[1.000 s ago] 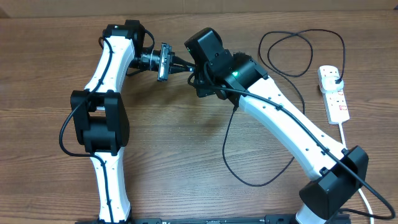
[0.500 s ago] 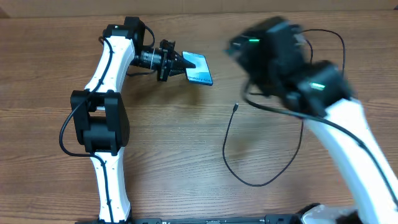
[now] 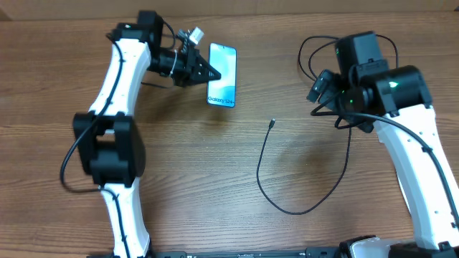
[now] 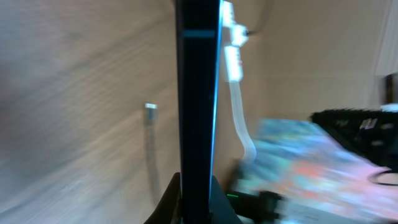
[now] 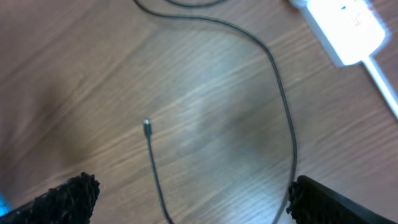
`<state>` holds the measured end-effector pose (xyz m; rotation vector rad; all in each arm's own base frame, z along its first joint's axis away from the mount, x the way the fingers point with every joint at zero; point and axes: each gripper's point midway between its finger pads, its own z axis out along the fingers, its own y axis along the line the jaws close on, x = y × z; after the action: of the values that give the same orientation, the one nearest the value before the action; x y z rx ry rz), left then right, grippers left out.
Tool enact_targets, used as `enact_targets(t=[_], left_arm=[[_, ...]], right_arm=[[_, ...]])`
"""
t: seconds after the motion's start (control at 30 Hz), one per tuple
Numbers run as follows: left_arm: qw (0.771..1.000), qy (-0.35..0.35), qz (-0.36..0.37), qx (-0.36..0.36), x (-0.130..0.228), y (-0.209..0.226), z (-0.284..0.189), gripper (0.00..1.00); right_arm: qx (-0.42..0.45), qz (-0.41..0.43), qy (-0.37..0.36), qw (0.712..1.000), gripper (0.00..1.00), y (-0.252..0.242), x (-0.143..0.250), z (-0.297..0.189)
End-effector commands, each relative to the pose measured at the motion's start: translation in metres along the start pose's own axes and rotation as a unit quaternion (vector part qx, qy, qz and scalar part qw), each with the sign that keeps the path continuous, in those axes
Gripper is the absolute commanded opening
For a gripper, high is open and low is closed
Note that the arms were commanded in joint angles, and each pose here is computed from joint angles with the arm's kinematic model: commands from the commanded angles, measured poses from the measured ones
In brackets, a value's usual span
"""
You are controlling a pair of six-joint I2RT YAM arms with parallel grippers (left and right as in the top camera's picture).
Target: Plug charger to phone and switch on socket
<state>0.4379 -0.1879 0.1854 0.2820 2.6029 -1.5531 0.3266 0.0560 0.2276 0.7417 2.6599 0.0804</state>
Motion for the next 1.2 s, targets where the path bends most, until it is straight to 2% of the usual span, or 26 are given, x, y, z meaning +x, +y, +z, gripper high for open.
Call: enact_targets(t=[0.0,0.1,0.2,0.47,0.6,0.73,0.83,0.97,1.17], left_arm=[[0.978,-0.076,0.045,-0.188,-0.007,-0.019,-0.057,0.04],[0.941,-0.125,-0.019,-0.312,-0.009,0.004,-0.091,0.04],[0.923,-0.134,-0.027,-0.359,-0.007,0.013,-0.105,0.04],[0.924,-0.124,-0.035,-0.361,-0.002,0.018,-0.102,0.04],[0.924,-0.124,-0.035,-0.361,-0.002,0.018,-0.102,0.04],[0.924,-0.124,-0.035,-0.361,-0.002,0.018,-0.102,0.04],[0.924,-0.124,-0.035,-0.361,-0.002,0.018,-0.102,0.04],[0.924,-0.123,-0.036,-0.361,-0.001,0.018,-0.101,0.04],[0.924,-0.123,-0.036,-0.361,-0.001,0.018,-0.101,0.04]], right_arm=[[-0.057,-0.038,0.054,0.996,0.95,0.021,0.026,0.026],[-0.099,-0.083,0.094,0.987,0.81,0.039,0.049,0.055],[-0.098,-0.093,0.136,0.982,0.78,0.047,0.068,0.073],[-0.053,-0.129,0.209,0.968,0.78,0.073,0.098,0.121],[-0.031,-0.122,0.193,0.973,0.67,0.076,0.097,0.141],[-0.039,-0.124,0.179,0.975,0.61,0.085,0.092,0.155],[-0.026,-0.103,0.166,0.98,0.5,0.085,0.088,0.166],[0.024,-0.074,0.129,0.989,0.49,0.074,0.077,0.179],[0.03,-0.078,0.127,0.988,0.49,0.081,0.087,0.191]])
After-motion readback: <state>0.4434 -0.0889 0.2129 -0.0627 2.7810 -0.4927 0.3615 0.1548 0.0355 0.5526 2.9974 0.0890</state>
